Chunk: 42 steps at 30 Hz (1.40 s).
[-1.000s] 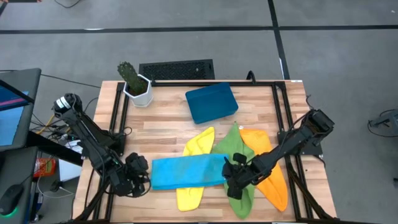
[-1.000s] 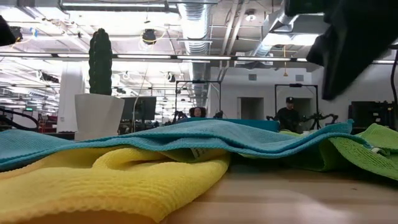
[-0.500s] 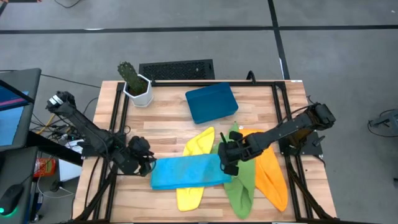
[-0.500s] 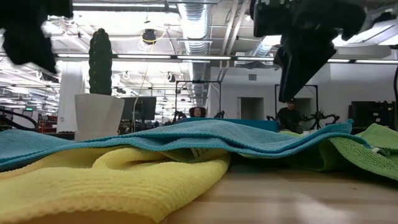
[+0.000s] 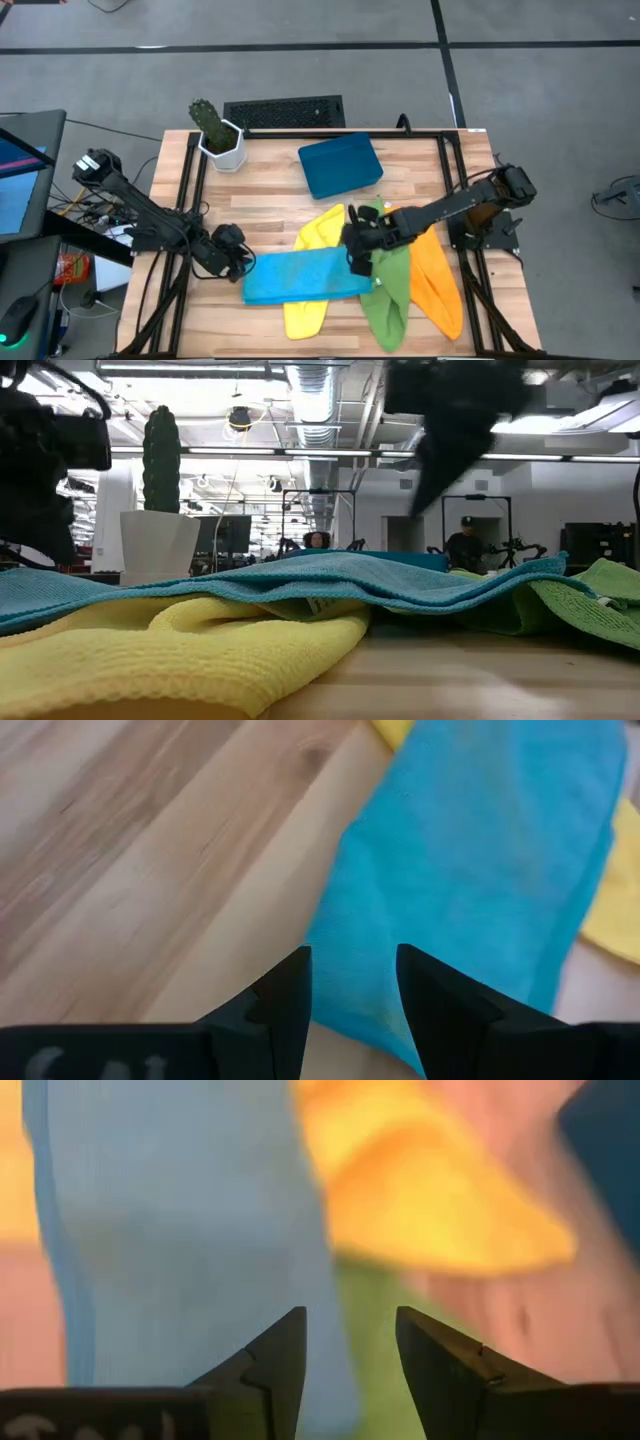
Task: Fold microfiber towels
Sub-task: Fold the blue microfiber cloth
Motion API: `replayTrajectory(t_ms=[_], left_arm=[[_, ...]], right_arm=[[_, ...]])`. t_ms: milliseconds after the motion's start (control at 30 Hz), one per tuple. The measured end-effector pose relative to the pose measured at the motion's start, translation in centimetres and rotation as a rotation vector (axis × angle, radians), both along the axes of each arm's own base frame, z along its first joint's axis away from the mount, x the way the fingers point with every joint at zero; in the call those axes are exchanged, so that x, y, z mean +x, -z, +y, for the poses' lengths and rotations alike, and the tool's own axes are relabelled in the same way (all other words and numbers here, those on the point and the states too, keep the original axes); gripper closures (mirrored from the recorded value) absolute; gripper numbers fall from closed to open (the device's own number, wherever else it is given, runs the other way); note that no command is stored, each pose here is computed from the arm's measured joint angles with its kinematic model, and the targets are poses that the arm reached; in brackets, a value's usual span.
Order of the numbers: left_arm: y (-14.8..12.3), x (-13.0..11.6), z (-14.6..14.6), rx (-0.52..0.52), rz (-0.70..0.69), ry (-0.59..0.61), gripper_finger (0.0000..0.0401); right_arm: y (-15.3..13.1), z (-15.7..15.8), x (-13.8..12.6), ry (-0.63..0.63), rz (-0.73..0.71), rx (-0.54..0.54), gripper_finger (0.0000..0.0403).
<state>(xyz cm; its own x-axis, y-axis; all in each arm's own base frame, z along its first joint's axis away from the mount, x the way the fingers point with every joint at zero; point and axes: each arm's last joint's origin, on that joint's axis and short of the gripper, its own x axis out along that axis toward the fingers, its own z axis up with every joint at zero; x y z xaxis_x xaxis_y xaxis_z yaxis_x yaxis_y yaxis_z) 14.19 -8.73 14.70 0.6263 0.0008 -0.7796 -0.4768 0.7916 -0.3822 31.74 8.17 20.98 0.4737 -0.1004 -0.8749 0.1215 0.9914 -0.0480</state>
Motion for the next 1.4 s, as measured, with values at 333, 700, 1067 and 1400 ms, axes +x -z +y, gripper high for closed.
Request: replayTrajectory(t_ms=[333,700,1067,1400], left_arm=[[1.9,-1.1,0.9,0.016,0.065,-0.056,0.0261],[2.6,-1.5,1.3,0.029,0.082,-0.092,0.0261],[2.5,-1.6,1.2,0.000,0.091,-0.091,0.0262],[-3.2,-0.7,0.8,-0.063,-0.087,-0.150,0.0298]], right_arm=[[3.3,-4.5,3.1,0.024,0.013,-0.041,0.0223],[5.1,-8.1,4.0,0.113,0.034,-0.069,0.0223],[8.0,-8.2,4.4,0.070,0.114,0.004,0.0223],[8.1,-8.0,4.5,0.034,0.112,-0.042,0.0255]])
